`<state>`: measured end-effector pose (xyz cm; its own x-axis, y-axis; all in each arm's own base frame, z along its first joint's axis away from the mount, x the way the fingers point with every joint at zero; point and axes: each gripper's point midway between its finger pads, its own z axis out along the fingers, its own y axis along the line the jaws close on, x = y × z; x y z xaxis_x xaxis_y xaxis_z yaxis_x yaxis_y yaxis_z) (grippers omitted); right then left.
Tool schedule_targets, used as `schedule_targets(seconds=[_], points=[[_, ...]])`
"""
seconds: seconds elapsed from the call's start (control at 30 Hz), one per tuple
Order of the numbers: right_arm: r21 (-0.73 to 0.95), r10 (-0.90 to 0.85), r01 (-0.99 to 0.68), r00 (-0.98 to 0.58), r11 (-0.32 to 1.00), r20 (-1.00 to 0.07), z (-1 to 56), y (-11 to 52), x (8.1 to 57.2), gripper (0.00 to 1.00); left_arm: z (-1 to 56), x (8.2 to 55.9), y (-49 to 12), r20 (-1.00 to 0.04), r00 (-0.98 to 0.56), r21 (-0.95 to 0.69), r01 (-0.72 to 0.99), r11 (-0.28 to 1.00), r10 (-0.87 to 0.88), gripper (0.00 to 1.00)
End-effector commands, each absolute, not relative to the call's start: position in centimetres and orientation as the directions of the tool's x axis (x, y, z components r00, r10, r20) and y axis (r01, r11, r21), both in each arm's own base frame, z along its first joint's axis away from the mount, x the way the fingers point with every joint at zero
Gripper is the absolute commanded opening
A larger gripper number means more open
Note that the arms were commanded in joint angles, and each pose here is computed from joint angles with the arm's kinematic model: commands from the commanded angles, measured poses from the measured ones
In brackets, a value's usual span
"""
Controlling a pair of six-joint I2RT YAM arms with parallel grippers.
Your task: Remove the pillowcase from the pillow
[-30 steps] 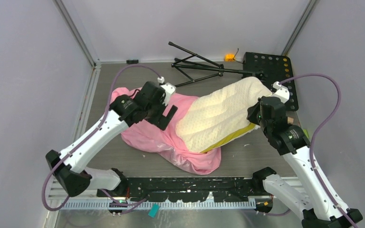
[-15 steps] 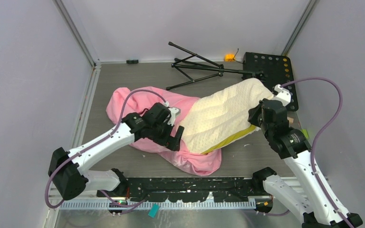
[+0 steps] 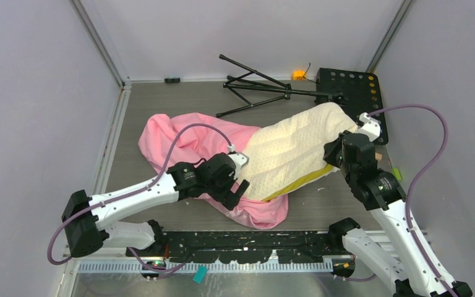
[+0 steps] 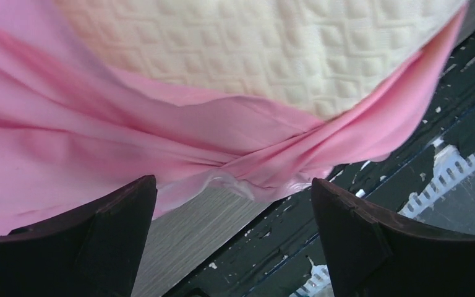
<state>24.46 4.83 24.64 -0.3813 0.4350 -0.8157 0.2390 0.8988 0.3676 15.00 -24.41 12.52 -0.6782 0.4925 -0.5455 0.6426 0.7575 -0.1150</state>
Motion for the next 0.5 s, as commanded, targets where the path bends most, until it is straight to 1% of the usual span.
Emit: schedule_targets(seconds=[0.0, 0.03, 0.13, 0.2, 0.23, 0.33, 0.4, 0.43, 0.47], points=[[0.451, 0.492, 0.202, -0.263, 0.869, -0.830, 28.0, 4.9, 25.3, 0.02, 14.8, 15.0, -27.5, -0.662, -0.549, -0.116, 0.748, 0.653, 0.511, 0.97], [0.454, 0.494, 0.203, -0.262, 0.868, -0.829, 28.1, 4.9, 25.3, 0.02, 14.6, 14.6, -27.9, -0.656, -0.536, -0.112, 0.766, 0.634, 0.532, 0.96], [0.464, 0.503, 0.199, -0.264, 0.863, -0.823, 28.1, 5.1, 25.3, 0.02, 13.4, 13.3, -29.0, -0.623, -0.498, -0.091, 0.812, 0.576, 0.603, 0.91], [0.467, 0.506, 0.199, -0.267, 0.862, -0.820, 28.0, 5.2, 25.3, 0.02, 12.2, 12.6, -29.6, -0.598, -0.493, -0.107, 0.830, 0.547, 0.631, 0.82], [0.469, 0.508, 0.200, -0.267, 0.860, -0.819, 28.0, 5.2, 25.3, 0.02, 11.6, 12.6, -29.8, -0.595, -0.497, -0.110, 0.829, 0.548, 0.632, 0.75], [0.471, 0.512, 0.204, -0.261, 0.858, -0.818, 28.1, 5.1, 25.3, 0.02, 10.5, 13.0, -29.4, -0.590, -0.525, -0.100, 0.801, 0.590, 0.613, 0.31], [0.467, 0.510, 0.213, -0.249, 0.858, -0.823, 28.3, 4.8, 25.2, 0.02, 10.9, 13.5, -28.8, -0.604, -0.531, -0.077, 0.781, 0.619, 0.595, 0.06], [0.463, 0.508, 0.221, -0.239, 0.858, -0.828, 28.5, 4.5, 25.3, 0.02, 11.3, 14.0, -28.2, -0.618, -0.531, -0.056, 0.765, 0.641, 0.579, 0.00], [0.457, 0.504, 0.229, -0.230, 0.859, -0.832, 28.7, 4.3, 25.3, 0.02, 12.0, 14.5, -27.6, -0.636, -0.527, -0.030, 0.747, 0.664, 0.564, 0.00]])
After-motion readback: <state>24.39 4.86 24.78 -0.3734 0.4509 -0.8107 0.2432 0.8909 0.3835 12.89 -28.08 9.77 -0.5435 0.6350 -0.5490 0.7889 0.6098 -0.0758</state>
